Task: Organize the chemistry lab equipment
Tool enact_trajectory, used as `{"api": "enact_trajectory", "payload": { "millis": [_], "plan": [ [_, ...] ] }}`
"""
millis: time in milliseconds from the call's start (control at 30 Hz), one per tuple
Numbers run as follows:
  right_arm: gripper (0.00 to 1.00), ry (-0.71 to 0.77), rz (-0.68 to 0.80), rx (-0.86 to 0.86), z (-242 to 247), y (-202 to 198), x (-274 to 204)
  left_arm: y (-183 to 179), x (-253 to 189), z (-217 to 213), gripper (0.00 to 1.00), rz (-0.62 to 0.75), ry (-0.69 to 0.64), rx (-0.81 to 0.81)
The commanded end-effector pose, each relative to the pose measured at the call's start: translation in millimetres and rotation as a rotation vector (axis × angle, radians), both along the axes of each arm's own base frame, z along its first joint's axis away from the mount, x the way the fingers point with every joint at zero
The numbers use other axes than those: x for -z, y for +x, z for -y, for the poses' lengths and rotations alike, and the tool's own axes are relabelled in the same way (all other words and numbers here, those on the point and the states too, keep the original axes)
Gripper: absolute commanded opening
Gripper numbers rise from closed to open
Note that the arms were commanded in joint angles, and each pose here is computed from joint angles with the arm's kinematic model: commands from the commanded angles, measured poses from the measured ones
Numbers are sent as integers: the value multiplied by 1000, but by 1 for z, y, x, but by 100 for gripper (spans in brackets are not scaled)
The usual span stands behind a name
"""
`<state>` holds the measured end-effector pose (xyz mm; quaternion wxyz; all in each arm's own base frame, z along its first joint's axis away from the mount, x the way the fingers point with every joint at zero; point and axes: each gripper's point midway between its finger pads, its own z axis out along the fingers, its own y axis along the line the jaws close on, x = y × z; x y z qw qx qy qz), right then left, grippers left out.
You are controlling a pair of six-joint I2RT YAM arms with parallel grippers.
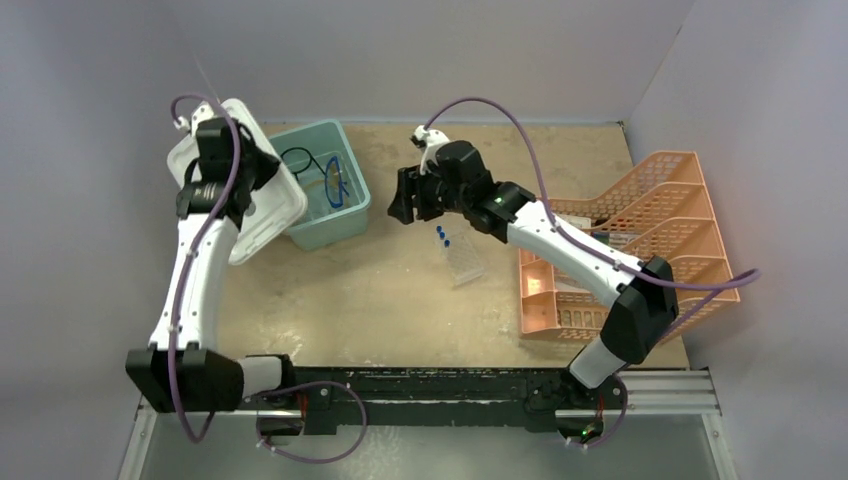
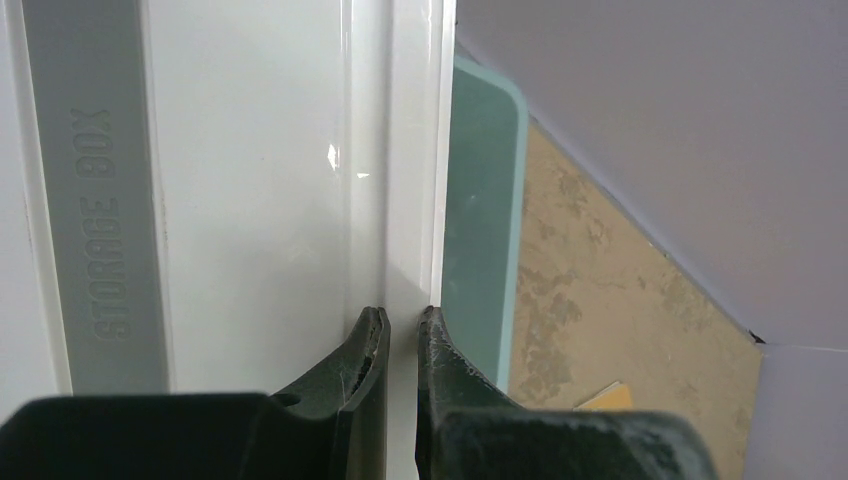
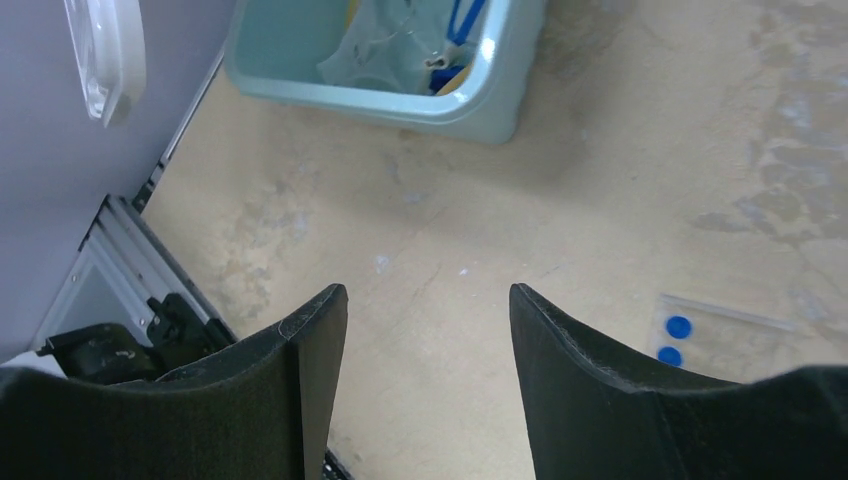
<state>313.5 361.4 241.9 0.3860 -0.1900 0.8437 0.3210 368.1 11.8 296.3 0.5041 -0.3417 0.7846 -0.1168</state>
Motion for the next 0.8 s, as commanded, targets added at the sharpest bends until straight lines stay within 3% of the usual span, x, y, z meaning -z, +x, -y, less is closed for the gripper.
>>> {"api": "enact_trajectory", "payload": {
  "millis": [0,333,767],
  "plan": [
    [62,48,68,116,30,19,-29,45,-33,25,0,51,48,66],
    [62,48,91,195,66,35,-30,107,-2,61,0,-173,199,103],
    [62,-11,84,218,64,51,-18,137,60,110,0,-282,152,219]
  ]
}}
